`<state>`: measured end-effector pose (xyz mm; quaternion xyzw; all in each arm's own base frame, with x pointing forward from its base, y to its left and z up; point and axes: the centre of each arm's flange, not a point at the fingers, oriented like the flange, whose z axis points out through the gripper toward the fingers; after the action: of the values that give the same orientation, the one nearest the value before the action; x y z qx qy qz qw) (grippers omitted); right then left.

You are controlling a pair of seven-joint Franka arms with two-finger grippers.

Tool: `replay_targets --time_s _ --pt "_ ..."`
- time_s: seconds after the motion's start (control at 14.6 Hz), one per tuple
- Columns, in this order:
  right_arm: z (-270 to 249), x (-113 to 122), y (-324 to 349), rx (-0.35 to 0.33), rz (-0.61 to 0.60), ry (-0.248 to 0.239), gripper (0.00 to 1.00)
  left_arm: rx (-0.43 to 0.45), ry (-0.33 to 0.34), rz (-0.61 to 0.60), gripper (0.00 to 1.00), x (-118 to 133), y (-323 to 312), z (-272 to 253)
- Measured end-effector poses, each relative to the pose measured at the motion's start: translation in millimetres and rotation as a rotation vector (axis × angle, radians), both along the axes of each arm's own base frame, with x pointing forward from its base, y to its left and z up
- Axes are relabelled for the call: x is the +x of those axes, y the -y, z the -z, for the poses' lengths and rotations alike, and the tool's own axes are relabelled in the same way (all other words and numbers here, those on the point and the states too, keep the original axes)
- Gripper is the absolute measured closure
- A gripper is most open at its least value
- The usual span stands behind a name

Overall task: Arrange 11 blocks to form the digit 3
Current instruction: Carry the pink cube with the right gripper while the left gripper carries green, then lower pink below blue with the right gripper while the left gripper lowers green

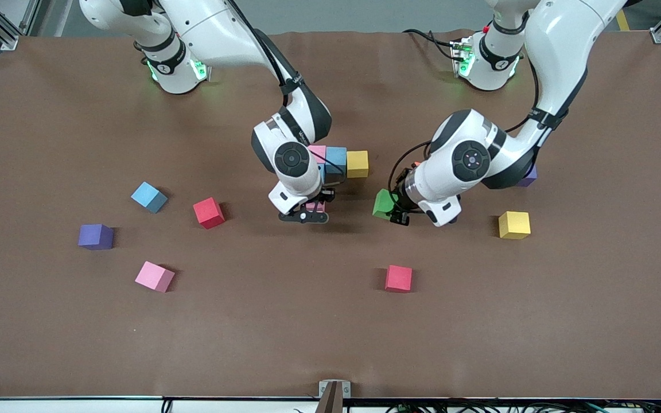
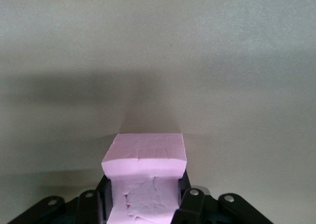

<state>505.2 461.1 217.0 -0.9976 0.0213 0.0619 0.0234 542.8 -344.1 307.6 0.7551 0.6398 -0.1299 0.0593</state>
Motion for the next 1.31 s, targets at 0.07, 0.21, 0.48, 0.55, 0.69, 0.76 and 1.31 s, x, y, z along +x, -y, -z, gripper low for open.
replay_targets --time_s 0.07,0.21,0.48,0.55,0.69,0.76,1.31 --pt "0.1 -0.5 -0.4 0.001 -0.014 0.0 0.47 -0.001 -0.002 -0.01 0.47 -3.9 5.7 1.7" --pt "0.2 -0.6 -0.4 0.003 -0.029 0.001 0.47 -0.005 -0.001 -0.016 0.47 -8.0 12.2 4.5" --pt "0.3 -0.8 -0.4 0.004 -0.045 0.001 0.47 -0.012 -0.001 -0.016 0.47 -9.1 15.3 8.1" --pt "0.3 -0.8 -0.4 0.005 -0.047 0.001 0.47 -0.013 0.0 -0.016 0.47 -9.0 15.3 8.2" --pt "0.3 -0.8 -0.3 0.005 -0.05 0.001 0.47 -0.014 0.001 -0.016 0.47 -8.9 15.4 8.0" --pt "0.3 -0.8 -0.3 0.005 -0.051 0.001 0.47 -0.014 0.002 -0.016 0.47 -8.9 15.4 8.1" --pt "0.4 -0.9 -0.3 0.004 -0.051 0.0 0.47 -0.019 0.007 0.005 0.47 -10.2 18.5 9.2"
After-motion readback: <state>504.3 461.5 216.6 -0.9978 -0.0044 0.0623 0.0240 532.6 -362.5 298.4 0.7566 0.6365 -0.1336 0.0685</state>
